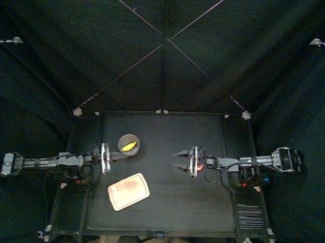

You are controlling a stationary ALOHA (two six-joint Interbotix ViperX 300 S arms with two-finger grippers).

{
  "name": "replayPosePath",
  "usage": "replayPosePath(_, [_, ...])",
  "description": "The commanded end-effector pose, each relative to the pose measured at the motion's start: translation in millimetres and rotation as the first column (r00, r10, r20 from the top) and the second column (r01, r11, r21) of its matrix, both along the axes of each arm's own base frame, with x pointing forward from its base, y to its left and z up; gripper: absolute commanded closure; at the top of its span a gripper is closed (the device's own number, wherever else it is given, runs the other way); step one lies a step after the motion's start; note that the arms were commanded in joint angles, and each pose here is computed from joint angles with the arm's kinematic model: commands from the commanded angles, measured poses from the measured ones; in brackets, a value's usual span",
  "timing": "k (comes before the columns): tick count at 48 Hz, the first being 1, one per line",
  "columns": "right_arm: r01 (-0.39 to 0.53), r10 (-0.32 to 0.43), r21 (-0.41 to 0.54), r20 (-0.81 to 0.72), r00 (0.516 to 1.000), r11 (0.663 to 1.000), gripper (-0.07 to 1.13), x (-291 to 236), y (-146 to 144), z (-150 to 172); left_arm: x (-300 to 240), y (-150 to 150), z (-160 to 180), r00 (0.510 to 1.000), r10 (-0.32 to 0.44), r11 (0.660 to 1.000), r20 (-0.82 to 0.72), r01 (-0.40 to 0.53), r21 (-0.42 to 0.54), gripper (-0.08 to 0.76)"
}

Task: Pick the banana then place it in the grey bowl
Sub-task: Drop banana in the grey bowl and return to neutral

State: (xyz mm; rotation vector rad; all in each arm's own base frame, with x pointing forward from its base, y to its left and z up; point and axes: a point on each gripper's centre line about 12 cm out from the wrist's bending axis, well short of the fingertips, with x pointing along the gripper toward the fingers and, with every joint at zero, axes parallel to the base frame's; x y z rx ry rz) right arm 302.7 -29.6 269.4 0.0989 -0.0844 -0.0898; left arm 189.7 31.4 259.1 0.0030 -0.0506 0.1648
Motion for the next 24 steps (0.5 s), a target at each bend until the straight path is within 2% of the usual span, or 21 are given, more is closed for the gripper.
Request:
replayPosePath(1, [0.003,-0.003,-0.004,0.037,0.999,1.0,0.19,-1.7,-0.8,10.4,1.4,0.8,6.1,1.0,0.003,1.0,0.02,-0.003,0.002,0.642])
replayPosePath(24, [-0.001,0.001,0.001,0.022,1.0,1.0,0.19,-3.9,0.7,4.7,0.7,0.8,1.4,1.0,0.003,1.0,0.008,-0.003,-0.003,0.642])
